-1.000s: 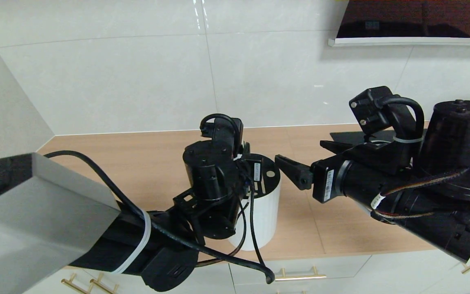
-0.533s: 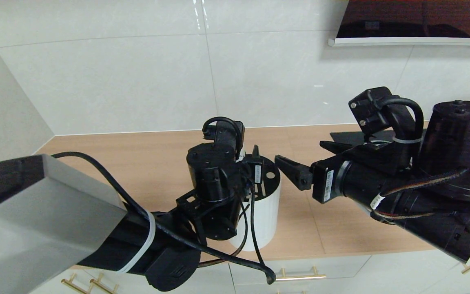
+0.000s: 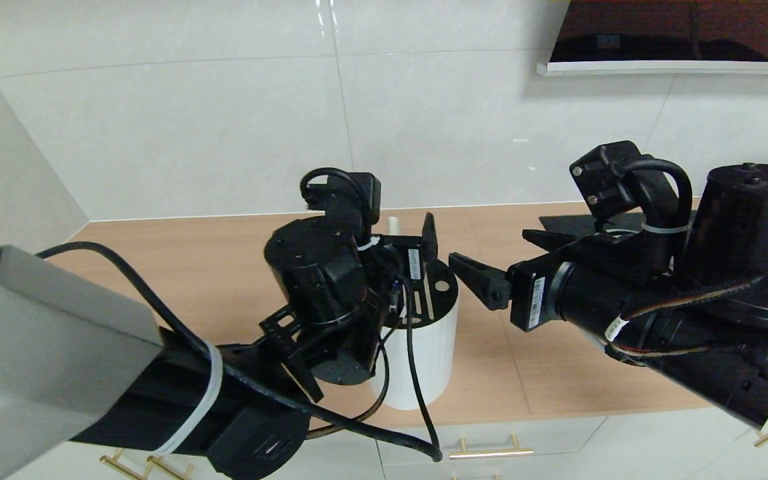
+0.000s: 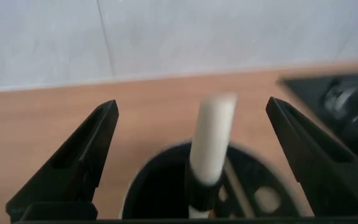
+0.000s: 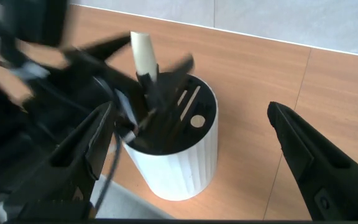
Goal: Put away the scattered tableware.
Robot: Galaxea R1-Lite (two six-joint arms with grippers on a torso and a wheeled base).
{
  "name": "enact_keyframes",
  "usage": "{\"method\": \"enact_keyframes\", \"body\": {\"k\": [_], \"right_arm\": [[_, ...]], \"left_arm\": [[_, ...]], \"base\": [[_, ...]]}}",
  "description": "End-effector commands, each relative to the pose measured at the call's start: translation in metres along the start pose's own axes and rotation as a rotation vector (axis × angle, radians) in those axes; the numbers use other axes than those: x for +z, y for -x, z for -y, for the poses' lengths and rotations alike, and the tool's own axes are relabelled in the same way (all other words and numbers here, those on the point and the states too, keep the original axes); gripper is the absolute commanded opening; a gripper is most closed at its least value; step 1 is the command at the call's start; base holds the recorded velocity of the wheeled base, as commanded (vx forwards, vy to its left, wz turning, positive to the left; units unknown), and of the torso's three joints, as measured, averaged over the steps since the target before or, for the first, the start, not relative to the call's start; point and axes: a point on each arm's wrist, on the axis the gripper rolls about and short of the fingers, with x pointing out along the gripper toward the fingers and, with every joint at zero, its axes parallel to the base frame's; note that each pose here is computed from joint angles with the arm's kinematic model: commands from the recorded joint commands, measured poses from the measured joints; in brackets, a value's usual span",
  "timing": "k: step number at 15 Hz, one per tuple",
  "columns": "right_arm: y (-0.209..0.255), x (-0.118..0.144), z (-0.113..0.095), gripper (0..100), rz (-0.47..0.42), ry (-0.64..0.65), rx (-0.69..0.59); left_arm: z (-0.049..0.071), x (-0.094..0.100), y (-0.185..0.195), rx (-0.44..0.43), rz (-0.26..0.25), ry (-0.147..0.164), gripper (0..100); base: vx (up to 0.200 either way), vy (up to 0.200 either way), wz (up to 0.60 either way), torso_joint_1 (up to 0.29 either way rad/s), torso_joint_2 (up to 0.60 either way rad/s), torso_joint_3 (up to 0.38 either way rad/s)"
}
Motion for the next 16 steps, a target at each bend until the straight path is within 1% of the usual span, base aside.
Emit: {"method": "enact_keyframes", "body": {"k": [1,2,3,4,5,6,7,8,9,10,11,12,13,14,15,16], "right_arm": [[0.000,0.001,0.001,100,0.005,-0.002,-0.002],[0.001,0.002,0.001,100,0.008,-0.003,-0.004],[0.001,0.004,0.004,100,0.016,-0.006,-0.012],[0.002,0.007,0.009,100,0.031,-0.011,-0.030],[0.005,0.012,0.019,100,0.052,-0.016,-0.059],[0.011,0.021,0.027,100,0.083,-0.023,-0.082],[0.020,0.032,0.036,100,0.125,-0.034,-0.115],[0.031,0.034,0.046,100,0.138,-0.038,-0.151],[0.046,0.034,0.058,100,0.152,-0.036,-0.198],[0.064,0.033,0.068,100,0.171,-0.037,-0.234],[0.080,0.030,0.076,100,0.180,-0.036,-0.262],[0.096,0.027,0.085,100,0.192,-0.035,-0.306],[0.130,0.018,0.103,100,0.225,-0.030,-0.409],[0.156,0.009,0.107,100,0.256,-0.027,-0.453],[0.172,0.002,0.108,100,0.279,-0.022,-0.465],[0.208,-0.013,0.103,100,0.333,-0.008,-0.482]], "left_arm": [[-0.032,0.044,0.024,-0.043,0.095,0.049,100],[-0.048,0.058,0.040,-0.107,0.115,0.048,100],[-0.060,0.071,0.054,-0.172,0.137,0.049,100],[-0.071,0.086,0.067,-0.216,0.169,0.055,100],[-0.082,0.101,0.075,-0.206,0.198,0.061,100],[-0.090,0.112,0.082,-0.194,0.220,0.066,100],[-0.102,0.125,0.091,-0.166,0.254,0.080,100],[-0.111,0.132,0.098,-0.143,0.278,0.108,100],[-0.122,0.135,0.105,-0.112,0.293,0.138,100],[-0.133,0.133,0.115,-0.085,0.293,0.152,100],[-0.142,0.130,0.126,-0.060,0.285,0.148,100],[-0.152,0.125,0.138,-0.030,0.272,0.133,100],[-0.167,0.115,0.172,0.002,0.251,0.118,100],[-0.175,0.101,0.198,-0.010,0.203,0.103,100],[-0.178,0.094,0.212,-0.021,0.173,0.094,100],[-0.188,0.079,0.250,-0.055,0.124,0.078,100]], "base": [[0.000,0.000,0.00,0.000,0.00,0.000],[0.000,0.000,0.00,0.000,0.00,0.000],[0.000,0.000,0.00,0.000,0.00,0.000],[0.000,0.000,0.00,0.000,0.00,0.000],[0.000,0.000,0.00,0.000,0.00,0.000],[0.000,0.000,0.00,0.000,0.00,0.000],[0.000,0.000,0.00,0.000,0.00,0.000],[0.000,0.000,0.00,0.000,0.00,0.000],[0.000,0.000,0.00,0.000,0.00,0.000],[0.000,0.000,0.00,0.000,0.00,0.000],[0.000,0.000,0.00,0.000,0.00,0.000],[0.000,0.000,0.00,0.000,0.00,0.000],[0.000,0.000,0.00,0.000,0.00,0.000],[0.000,0.000,0.00,0.000,0.00,0.000],[0.000,0.000,0.00,0.000,0.00,0.000],[0.000,0.000,0.00,0.000,0.00,0.000]]}}
